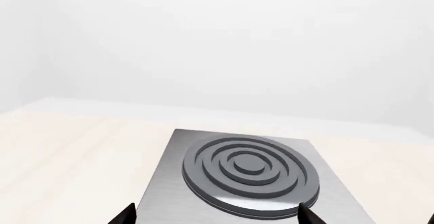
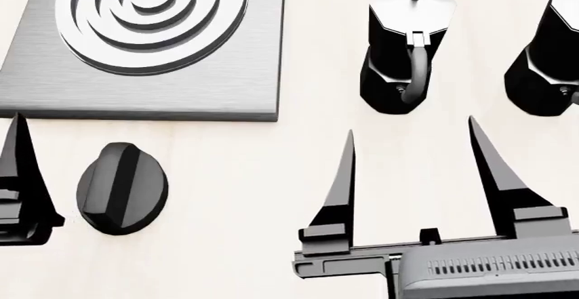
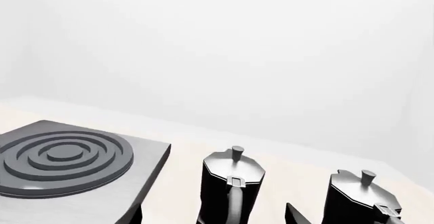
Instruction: Turn off the stove.
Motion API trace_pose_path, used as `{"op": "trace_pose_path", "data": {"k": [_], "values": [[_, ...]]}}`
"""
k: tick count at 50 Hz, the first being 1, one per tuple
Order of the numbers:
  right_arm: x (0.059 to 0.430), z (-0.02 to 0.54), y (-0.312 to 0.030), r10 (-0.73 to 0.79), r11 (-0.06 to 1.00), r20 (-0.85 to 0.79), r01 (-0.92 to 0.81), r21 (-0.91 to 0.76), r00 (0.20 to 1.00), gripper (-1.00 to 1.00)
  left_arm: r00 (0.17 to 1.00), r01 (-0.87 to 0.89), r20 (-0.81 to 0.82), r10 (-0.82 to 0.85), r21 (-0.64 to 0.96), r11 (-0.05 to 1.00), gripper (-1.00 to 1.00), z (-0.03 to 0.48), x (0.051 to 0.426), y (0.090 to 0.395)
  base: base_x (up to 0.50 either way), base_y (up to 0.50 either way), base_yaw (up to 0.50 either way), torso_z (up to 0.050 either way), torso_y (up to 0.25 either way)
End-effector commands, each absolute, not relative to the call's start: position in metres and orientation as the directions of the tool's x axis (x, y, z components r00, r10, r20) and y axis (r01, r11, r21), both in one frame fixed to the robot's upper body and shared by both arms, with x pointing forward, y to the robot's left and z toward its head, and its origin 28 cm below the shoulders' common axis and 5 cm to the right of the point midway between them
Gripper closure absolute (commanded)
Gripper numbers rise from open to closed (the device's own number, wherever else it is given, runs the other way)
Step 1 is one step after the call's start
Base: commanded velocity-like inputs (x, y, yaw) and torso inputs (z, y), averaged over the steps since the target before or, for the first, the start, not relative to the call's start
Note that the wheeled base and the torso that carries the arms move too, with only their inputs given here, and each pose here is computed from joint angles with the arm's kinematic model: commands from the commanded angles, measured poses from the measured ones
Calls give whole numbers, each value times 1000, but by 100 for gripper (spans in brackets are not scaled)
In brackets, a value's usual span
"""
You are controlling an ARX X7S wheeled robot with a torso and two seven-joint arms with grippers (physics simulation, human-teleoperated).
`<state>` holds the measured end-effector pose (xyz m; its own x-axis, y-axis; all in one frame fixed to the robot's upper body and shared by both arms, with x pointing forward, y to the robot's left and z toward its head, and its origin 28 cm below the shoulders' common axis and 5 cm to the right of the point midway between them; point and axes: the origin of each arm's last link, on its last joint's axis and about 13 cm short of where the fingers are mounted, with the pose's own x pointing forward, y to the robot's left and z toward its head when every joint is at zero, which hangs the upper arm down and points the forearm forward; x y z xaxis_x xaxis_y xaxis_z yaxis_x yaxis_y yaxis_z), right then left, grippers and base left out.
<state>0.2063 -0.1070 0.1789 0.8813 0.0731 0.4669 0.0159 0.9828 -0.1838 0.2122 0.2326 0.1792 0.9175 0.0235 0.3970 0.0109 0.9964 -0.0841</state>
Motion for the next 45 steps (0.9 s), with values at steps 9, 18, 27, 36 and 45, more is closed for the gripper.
{"op": "trace_pose_path", "data": {"k": [9,18,27,36,45], "values": [[206,191,-108,74,981,506,29,-192,859,-100,896,37,444,13,-105,994,-100,191,207,233,0,0,0,0,0],[205,195,-108,78,980,515,30,-197,853,-100,891,45,454,9,-109,993,-100,195,204,233,0,0,0,0,0],[202,199,-108,81,978,529,34,-204,845,-100,884,55,468,5,-114,992,-100,199,201,233,0,0,0,0,0],[200,205,-108,85,977,542,38,-212,836,-100,877,61,480,3,-118,991,-100,203,199,233,0,0,0,0,0],[198,210,-106,95,973,552,40,-227,829,-100,870,68,493,1,-122,990,-100,208,196,234,0,0,0,0,0]]}}
